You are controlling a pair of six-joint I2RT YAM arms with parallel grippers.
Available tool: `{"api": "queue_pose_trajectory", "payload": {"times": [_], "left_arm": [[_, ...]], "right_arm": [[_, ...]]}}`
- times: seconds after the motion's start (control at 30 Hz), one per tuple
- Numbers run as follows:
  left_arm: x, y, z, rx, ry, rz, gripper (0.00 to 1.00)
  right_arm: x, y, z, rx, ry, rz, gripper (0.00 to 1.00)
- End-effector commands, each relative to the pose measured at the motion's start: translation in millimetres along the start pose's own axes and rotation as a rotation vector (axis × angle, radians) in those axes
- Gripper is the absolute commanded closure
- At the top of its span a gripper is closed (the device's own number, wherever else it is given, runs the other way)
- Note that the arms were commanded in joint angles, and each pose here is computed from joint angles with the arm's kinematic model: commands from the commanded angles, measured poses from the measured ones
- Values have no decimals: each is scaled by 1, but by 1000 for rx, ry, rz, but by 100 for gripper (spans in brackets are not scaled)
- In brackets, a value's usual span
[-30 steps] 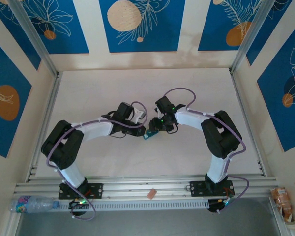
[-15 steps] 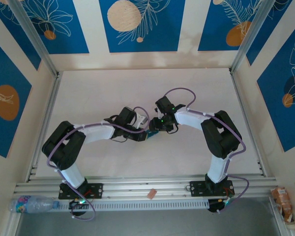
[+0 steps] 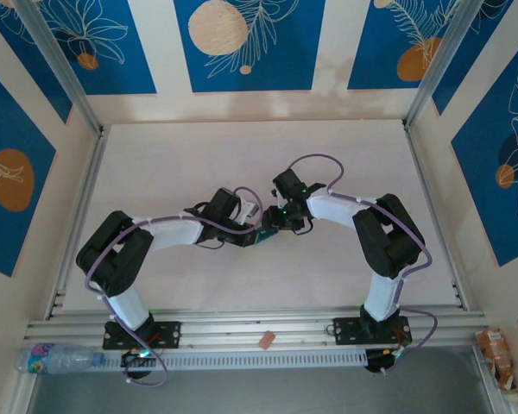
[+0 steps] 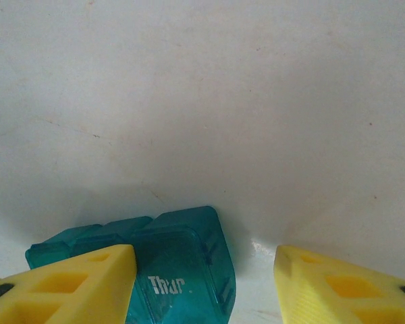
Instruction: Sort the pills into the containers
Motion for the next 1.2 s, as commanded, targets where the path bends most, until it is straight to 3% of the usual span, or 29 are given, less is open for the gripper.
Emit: {"api": "queue_pose_trajectory", "payload": {"times": [0.0,0.57,1.0,1.17], "left_arm": [[5,-7,8,26,31,2,100],[9,-23,15,109,125,67,100],[15,-62,24,252,203,96,100],[10,-52,18,231,199,107,100]], "right_arm": [[-23,-19,17,65,-99,28,43],[-23,-20,19,69,-105,26,43],[-24,-19,19,67,-107,30,43],[-23,-19,17,66,-111,30,43]]}}
Point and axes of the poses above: each hand's point on the last joint's axis, 136 mm out from that joint toward the fingers, its own z axis out along the fingers, its own x axis along the line the jaws close on, y = z × x, the point moved 5 cm from there along -z, back along the fingers, and after that the axes turned 12 degrees about z, right-handed, at the moved point
